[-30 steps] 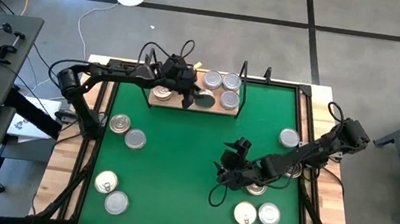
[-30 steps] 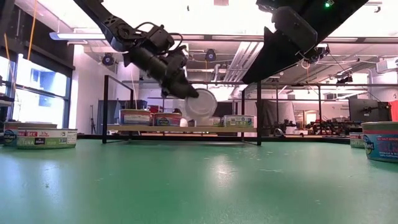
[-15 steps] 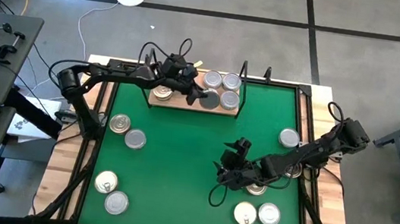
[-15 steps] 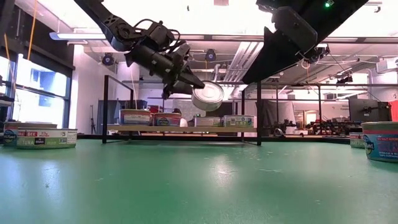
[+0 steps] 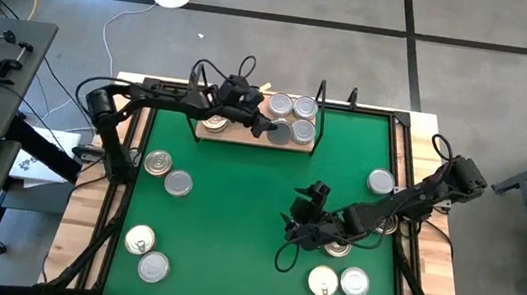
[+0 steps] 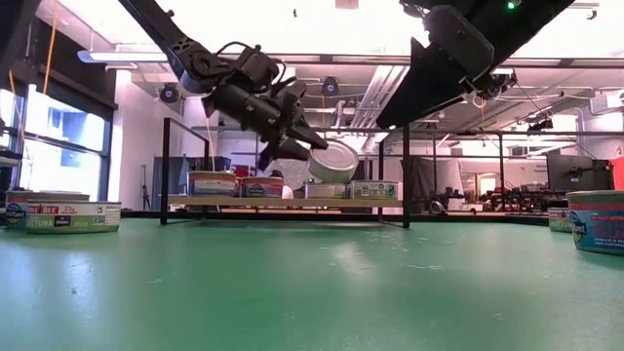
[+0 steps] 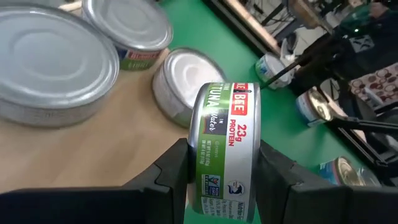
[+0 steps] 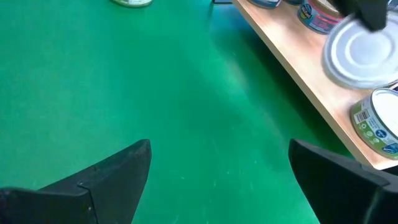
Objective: Stack canned seafood by type on shelf
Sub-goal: Put the green tuna can on the shelf and align with the other green tuna can
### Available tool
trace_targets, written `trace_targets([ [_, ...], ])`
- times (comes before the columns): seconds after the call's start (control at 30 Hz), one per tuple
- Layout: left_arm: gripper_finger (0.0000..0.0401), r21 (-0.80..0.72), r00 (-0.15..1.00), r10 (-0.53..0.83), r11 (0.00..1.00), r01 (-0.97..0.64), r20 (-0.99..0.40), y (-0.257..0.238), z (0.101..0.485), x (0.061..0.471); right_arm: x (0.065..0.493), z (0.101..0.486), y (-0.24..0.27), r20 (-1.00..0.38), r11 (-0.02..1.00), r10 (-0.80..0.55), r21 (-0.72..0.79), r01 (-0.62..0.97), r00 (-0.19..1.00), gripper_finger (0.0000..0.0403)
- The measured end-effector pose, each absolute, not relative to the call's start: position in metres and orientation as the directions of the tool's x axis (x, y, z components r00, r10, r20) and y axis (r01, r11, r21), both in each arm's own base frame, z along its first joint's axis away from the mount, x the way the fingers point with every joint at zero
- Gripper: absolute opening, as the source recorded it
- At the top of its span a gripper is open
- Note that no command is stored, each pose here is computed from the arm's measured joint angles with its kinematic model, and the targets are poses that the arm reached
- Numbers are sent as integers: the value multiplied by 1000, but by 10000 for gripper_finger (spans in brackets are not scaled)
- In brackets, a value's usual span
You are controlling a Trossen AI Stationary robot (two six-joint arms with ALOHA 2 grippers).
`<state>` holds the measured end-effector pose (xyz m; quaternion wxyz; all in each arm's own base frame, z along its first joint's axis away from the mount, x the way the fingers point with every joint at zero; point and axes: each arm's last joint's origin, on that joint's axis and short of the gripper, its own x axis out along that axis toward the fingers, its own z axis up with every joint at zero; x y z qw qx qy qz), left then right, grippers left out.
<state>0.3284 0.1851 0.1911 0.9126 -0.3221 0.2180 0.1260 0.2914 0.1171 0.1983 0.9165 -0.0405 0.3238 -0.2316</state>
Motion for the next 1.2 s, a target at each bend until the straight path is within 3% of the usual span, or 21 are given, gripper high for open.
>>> trace_targets([
  [0.43,118,-531,857,122,739,-415,-500,188,181,330,292,199,117,-569,892,-448,-227,391,690,374],
  [0.8,189,-512,848,152,739,-439,-508,189,181,330,292,199,118,-569,892,-447,-228,390,690,374],
  [1.2,229,-495,875,151,774,-394,-461,192,186,331,292,199,117,-569,892,-447,-227,391,690,374],
])
